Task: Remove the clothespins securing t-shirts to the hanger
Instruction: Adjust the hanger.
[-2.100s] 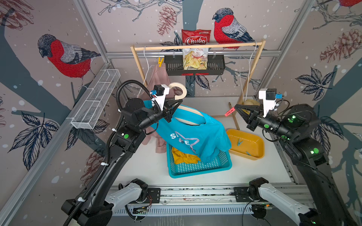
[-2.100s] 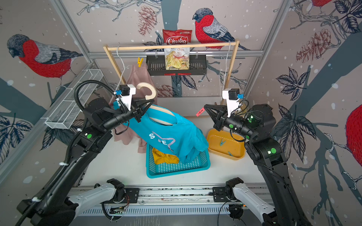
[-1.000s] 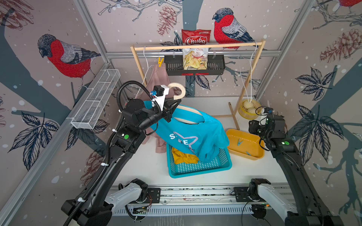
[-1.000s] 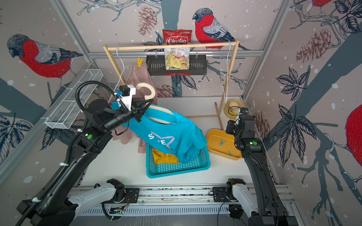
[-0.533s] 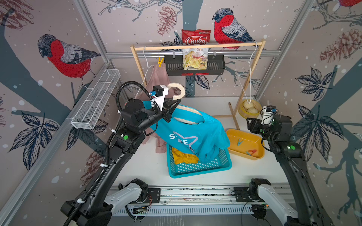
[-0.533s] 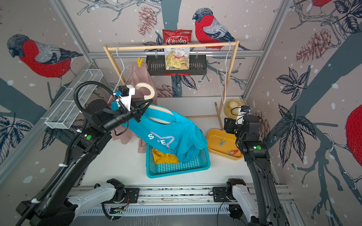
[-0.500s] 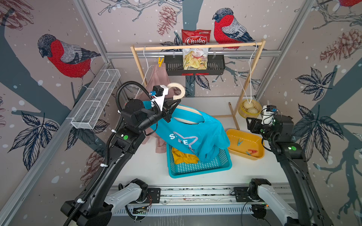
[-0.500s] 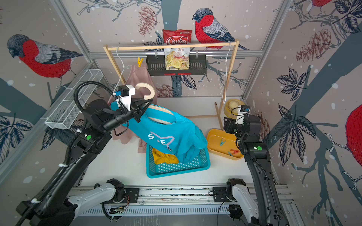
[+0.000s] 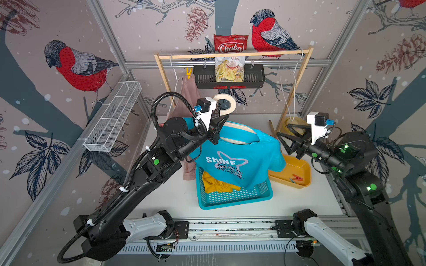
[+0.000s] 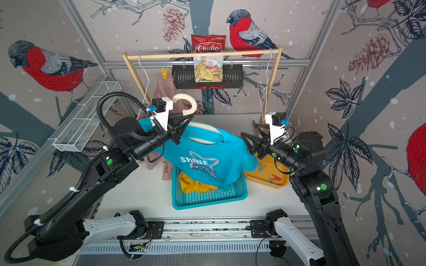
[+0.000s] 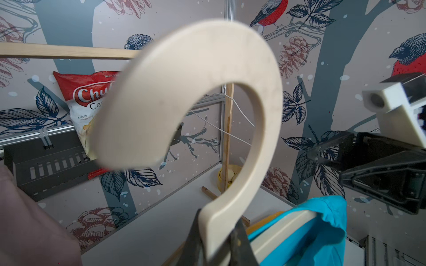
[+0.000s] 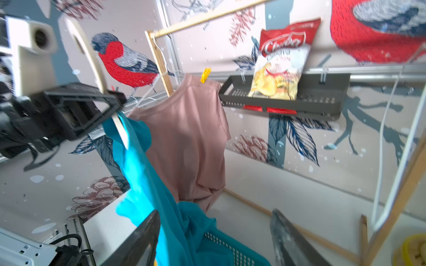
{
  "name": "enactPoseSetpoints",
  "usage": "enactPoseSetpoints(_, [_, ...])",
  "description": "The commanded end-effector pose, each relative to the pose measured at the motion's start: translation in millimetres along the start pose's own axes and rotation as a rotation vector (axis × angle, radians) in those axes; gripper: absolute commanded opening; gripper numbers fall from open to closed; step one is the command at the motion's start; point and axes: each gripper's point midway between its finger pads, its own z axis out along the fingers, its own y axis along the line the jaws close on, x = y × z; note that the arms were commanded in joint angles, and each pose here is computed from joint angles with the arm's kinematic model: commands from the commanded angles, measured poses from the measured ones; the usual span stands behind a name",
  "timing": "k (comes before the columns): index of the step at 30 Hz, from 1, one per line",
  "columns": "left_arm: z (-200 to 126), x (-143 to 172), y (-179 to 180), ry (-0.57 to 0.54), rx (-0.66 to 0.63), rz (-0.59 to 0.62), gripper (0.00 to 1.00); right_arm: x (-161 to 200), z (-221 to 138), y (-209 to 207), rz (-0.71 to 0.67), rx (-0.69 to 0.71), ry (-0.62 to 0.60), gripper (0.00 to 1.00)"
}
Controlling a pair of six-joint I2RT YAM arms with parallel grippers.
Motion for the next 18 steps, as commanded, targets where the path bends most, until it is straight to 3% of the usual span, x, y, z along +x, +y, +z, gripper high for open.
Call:
enactPoseSetpoints(1, [6, -8, 6, -0.013, -0.112, 0.023, 0.00, -25, -4, 16, -0.068, -0.067, -0.024, 0.76])
enactPoseSetpoints(5, [20, -4, -7, 0.007, -0.146, 0.049, 0.00, -36, 3, 22, -0.083, -0.118, -0.001, 0.77])
enactPoseSetpoints(10, [37, 1, -16, 0.015, -0.168, -0.003, 0.00, -19, 26, 28, -0.063, -0.189, 0.066, 0.80])
enactPoseSetpoints(18, [56, 1, -60, -0.006, 0.057, -0.029, 0.00, 29, 68, 23, -0.154, -0.112, 0.238, 0.81])
